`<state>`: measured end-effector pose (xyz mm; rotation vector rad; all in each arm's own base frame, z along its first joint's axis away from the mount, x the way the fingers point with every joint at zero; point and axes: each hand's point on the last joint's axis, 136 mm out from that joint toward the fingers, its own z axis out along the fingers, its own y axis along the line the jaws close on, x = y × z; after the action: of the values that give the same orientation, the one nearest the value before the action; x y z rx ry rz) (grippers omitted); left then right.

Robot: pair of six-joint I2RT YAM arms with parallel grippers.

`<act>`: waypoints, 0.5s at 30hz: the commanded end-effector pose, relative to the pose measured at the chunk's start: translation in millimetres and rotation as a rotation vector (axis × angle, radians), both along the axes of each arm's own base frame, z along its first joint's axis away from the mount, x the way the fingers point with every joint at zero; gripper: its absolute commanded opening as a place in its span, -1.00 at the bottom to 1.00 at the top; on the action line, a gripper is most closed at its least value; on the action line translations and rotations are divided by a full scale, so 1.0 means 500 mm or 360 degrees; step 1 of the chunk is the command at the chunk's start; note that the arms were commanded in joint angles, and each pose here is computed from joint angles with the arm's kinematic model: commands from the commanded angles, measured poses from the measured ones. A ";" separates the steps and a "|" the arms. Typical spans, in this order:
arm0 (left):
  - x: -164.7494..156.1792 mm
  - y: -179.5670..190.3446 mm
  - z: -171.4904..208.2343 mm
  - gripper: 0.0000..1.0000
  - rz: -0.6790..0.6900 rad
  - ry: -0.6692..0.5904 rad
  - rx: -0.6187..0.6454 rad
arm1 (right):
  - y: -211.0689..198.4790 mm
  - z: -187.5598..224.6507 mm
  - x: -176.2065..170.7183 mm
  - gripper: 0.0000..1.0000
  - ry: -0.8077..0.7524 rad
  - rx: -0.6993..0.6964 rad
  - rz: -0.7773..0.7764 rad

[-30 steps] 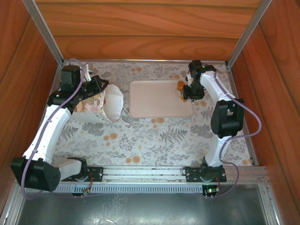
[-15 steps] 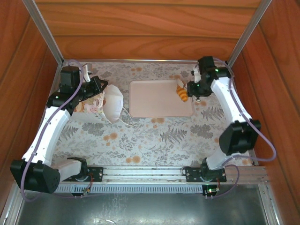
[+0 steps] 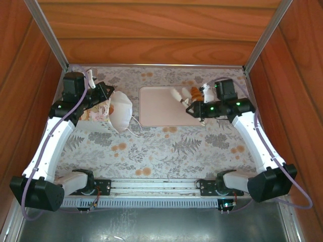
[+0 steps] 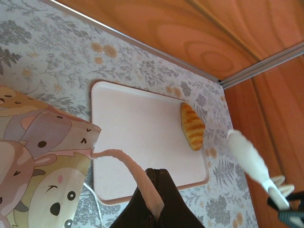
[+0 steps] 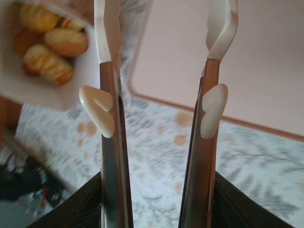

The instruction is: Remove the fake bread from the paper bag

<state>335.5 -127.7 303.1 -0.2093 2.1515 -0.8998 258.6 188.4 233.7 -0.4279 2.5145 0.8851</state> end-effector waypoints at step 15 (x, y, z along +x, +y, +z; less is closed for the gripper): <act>-0.024 0.012 0.022 -1.00 0.0012 -0.0045 0.0060 | 0.371 -0.075 -0.097 0.07 -0.0268 -0.0141 0.0806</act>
<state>329.8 -122.8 303.1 -0.2166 2.1570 -0.8672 188.5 352.4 186.0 -1.1133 2.4537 0.9971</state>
